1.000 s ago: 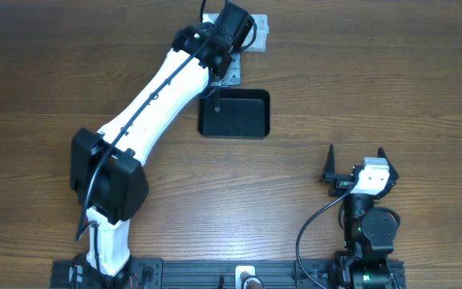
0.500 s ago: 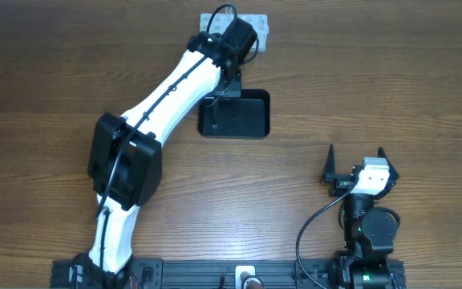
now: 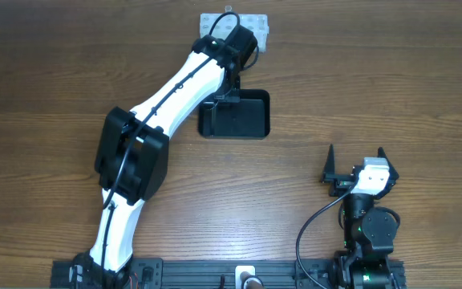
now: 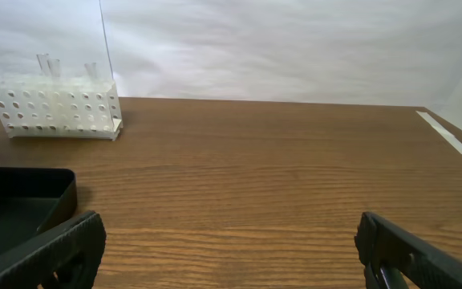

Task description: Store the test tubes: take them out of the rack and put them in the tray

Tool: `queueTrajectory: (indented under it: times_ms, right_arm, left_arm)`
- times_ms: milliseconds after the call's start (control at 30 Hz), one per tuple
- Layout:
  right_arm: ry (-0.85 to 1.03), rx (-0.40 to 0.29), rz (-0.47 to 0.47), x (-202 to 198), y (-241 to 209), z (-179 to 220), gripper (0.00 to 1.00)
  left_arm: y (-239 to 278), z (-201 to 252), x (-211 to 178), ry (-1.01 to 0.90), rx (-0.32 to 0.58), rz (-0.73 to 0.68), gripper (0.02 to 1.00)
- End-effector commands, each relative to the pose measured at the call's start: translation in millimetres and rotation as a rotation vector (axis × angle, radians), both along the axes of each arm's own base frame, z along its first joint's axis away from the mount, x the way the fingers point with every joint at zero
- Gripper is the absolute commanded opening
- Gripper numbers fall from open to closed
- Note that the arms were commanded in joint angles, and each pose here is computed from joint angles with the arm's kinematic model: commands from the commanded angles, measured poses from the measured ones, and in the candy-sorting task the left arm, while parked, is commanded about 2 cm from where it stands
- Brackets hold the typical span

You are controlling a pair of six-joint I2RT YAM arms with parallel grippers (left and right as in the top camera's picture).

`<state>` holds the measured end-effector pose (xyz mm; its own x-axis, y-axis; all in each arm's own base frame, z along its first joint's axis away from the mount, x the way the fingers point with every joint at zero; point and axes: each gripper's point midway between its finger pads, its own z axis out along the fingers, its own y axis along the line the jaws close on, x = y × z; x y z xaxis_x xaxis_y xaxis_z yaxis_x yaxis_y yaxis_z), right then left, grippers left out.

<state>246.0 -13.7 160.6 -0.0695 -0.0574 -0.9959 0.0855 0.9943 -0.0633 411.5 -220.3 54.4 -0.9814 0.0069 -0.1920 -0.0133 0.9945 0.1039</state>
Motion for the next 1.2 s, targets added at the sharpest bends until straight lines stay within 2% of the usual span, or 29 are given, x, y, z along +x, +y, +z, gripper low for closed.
queueTrajectory:
  times_ms: [33,100,167,300,400,533,733,867,1000,1100,1200]
  right_arm:
    - [-0.001,0.003,-0.004,0,-1,-1,0.991]
    - [-0.001,0.003,-0.004,0,-1,-1,0.993]
    - [-0.001,0.003,-0.004,0,-1,-1,0.991]
    - [-0.001,0.003,-0.004,0,-1,-1,0.991]
    - [-0.001,0.003,-0.005,0,-1,-1,0.993]
    - [-0.001,0.003,-0.005,0,-1,-1,0.991]
    - [-0.001,0.003,-0.004,0,-1,-1,0.991]
    - [-0.001,0.003,-0.004,0,-1,-1,0.991]
    - [-0.001,0.003,-0.004,0,-1,-1,0.991]
    - [-0.001,0.003,-0.005,0,-1,-1,0.991]
    - [-0.001,0.003,-0.004,0,-1,-1,0.993]
  left_arm:
    - [2,-8,-1,0.017,0.011,0.003,0.134]
    - [2,-8,-1,0.017,0.011,0.003,0.196]
    - [2,-8,-1,0.016,0.01,0.003,0.2]
    - [1,-6,1,0.007,0.003,0.003,0.292]
    - [-2,6,7,-0.031,-0.019,0.004,0.31]
    - [-3,59,24,-0.165,-0.052,0.014,0.371]
    - [2,164,72,-0.5,-0.054,0.08,0.402]
    - [-8,204,101,-0.659,-0.082,-0.001,0.426]
    - [-11,208,122,-0.713,-0.124,-0.032,0.443]
    - [-3,198,136,-0.705,-0.147,-0.025,0.459]
    - [-1,184,153,-0.691,-0.193,-0.077,0.461]
